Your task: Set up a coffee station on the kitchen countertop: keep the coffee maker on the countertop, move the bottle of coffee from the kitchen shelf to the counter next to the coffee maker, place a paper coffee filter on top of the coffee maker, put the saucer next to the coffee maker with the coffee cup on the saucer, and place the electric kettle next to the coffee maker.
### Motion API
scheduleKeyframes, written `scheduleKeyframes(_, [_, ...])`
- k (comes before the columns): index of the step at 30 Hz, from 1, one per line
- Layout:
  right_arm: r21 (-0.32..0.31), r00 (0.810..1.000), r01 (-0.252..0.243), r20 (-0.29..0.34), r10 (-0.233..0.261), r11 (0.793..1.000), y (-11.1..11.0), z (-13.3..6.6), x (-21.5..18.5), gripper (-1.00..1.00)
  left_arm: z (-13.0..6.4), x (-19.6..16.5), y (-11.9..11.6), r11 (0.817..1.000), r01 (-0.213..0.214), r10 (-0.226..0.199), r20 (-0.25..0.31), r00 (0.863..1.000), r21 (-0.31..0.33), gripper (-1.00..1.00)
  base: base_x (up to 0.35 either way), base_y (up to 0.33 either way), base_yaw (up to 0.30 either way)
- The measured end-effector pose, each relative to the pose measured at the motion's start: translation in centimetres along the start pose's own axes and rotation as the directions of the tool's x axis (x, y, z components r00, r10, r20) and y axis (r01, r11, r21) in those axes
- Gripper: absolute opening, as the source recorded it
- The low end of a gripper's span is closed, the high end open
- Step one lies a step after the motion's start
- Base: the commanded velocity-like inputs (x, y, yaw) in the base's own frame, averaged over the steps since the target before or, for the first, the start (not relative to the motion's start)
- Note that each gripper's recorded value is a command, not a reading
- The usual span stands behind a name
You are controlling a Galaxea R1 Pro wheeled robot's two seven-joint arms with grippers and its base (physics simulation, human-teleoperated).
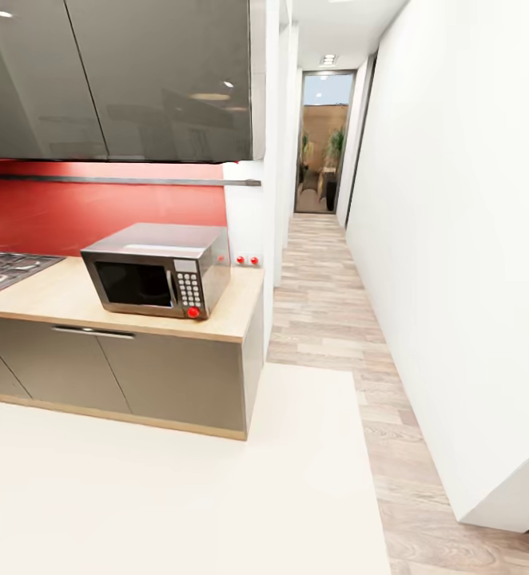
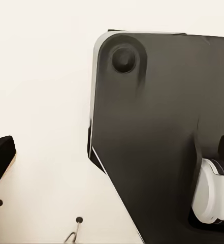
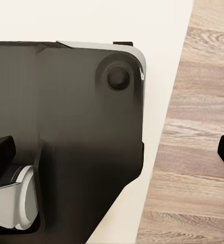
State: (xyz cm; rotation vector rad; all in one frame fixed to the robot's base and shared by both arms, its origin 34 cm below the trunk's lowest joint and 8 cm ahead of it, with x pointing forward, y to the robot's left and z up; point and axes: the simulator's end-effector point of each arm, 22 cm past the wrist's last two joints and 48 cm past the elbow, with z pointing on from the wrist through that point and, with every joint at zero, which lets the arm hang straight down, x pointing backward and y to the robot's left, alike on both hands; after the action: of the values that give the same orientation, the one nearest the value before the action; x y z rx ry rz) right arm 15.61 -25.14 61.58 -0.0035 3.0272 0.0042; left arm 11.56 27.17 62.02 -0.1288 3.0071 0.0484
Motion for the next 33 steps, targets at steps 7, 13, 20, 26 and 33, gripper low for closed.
scheduleKeyframes(7, [0.000, 1.000, 0.000, 0.000, 0.000, 1.000, 0.00, 0.00, -0.01, 1.00, 0.00, 0.00, 0.00, 1.000, 0.000, 0.000, 0.000, 1.000, 0.000, 1.00, 0.000, 0.000, 0.278])
scheduleKeyframes(13, [0.000, 1.000, 0.000, 0.000, 0.000, 1.000, 0.00, 0.00, -0.01, 1.00, 0.00, 0.00, 0.00, 1.000, 0.000, 0.000, 0.000, 1.000, 0.000, 1.00, 0.000, 0.000, 0.278])
scheduleKeyframes(20, [0.000, 1.000, 0.000, 0.001, 0.000, 1.000, 0.00, 0.00, -0.01, 1.00, 0.00, 0.00, 0.00, 1.000, 0.000, 0.000, 0.000, 1.000, 0.000, 1.00, 0.000, 0.000, 0.278])
scheduleKeyframes(26, [0.000, 1.000, 0.000, 0.000, 0.000, 1.000, 0.00, 0.00, 0.00, 1.00, 0.00, 0.00, 0.00, 1.000, 0.000, 0.000, 0.000, 1.000, 0.000, 1.00, 0.000, 0.000, 0.278])
scheduleKeyframes(33, [0.000, 1.000, 0.000, 0.000, 0.000, 1.000, 0.00, 0.00, 0.00, 1.00, 0.00, 0.00, -0.01, 1.000, -0.001, 0.001, 0.000, 1.000, 0.000, 1.00, 0.000, 0.000, 0.278])
